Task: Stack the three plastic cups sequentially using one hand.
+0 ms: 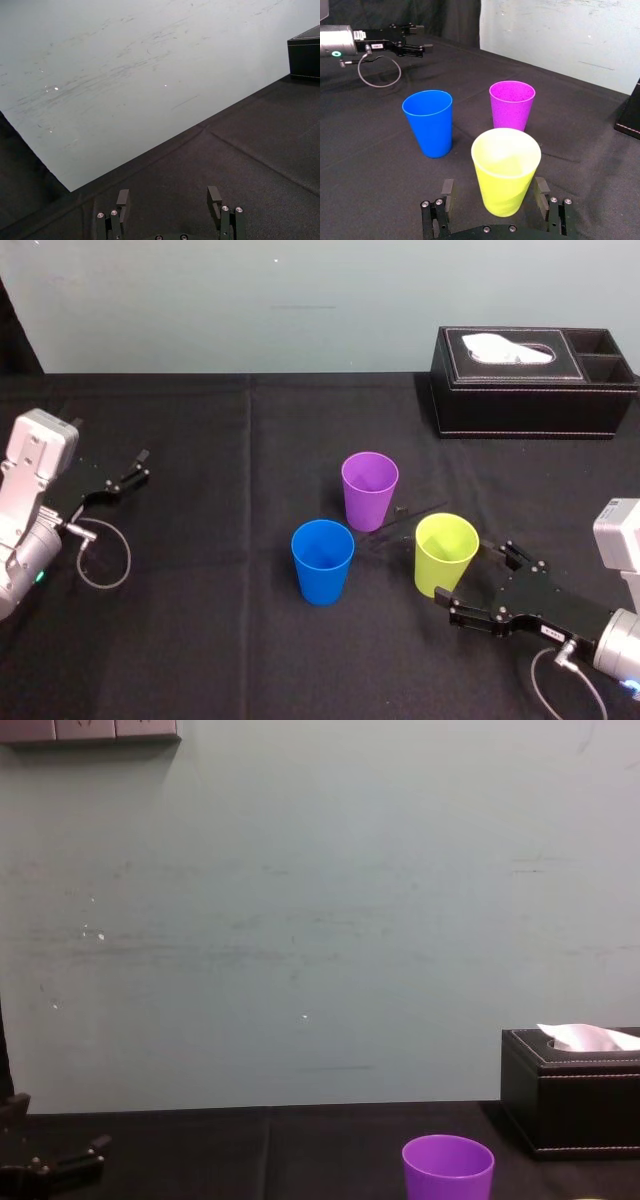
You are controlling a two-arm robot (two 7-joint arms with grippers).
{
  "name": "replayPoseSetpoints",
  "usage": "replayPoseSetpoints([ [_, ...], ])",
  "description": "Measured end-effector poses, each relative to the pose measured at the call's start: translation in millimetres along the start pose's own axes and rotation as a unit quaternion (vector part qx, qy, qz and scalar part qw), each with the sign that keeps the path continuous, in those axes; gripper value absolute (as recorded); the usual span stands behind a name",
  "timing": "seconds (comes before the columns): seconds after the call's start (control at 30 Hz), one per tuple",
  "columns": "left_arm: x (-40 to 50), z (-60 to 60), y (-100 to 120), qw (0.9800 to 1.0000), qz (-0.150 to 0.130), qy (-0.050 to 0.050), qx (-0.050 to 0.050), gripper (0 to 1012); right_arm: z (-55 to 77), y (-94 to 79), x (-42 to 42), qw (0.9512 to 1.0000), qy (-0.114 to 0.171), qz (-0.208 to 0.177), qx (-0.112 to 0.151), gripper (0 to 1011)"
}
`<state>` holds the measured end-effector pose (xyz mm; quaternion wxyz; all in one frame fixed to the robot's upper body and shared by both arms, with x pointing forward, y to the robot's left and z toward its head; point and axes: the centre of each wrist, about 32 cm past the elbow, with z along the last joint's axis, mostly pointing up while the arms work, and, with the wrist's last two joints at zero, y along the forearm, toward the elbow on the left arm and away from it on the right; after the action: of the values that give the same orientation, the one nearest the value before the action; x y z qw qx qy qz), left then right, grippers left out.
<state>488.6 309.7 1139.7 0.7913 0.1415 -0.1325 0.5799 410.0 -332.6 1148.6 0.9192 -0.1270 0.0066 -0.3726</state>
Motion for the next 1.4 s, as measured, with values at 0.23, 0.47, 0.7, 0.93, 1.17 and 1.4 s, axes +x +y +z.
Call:
replayPoseSetpoints([
  [0.23,0.0,0.0,0.0,1.0,0.0,0.0,0.0,1011,-1.8,5.4,-2.2,0.9999,0.008,-0.006,0.002,1004],
  [0.47,0.0,0.0,0.0,1.0,0.0,0.0,0.0,1011,-2.4,11.8,-3.6,0.9998,0.011,-0.015,0.006,1004],
  [0.7,0.0,0.0,0.0,1.0,0.0,0.0,0.0,1011,-3.5,19.3,-4.1,0.9997,0.013,-0.021,0.006,1004],
  [0.93,0.0,0.0,0.0,1.0,0.0,0.0,0.0,1011,-4.6,26.8,-4.0,0.9995,0.018,-0.025,0.007,1004],
  [1.17,0.0,0.0,0.0,1.0,0.0,0.0,0.0,1012,-7.3,32.3,-3.6,0.999,0.026,-0.035,0.011,1004],
  [1.4,0.0,0.0,0.0,1.0,0.0,0.0,0.0,1011,-8.4,39.9,-2.8,0.9988,0.028,-0.037,0.012,1004],
])
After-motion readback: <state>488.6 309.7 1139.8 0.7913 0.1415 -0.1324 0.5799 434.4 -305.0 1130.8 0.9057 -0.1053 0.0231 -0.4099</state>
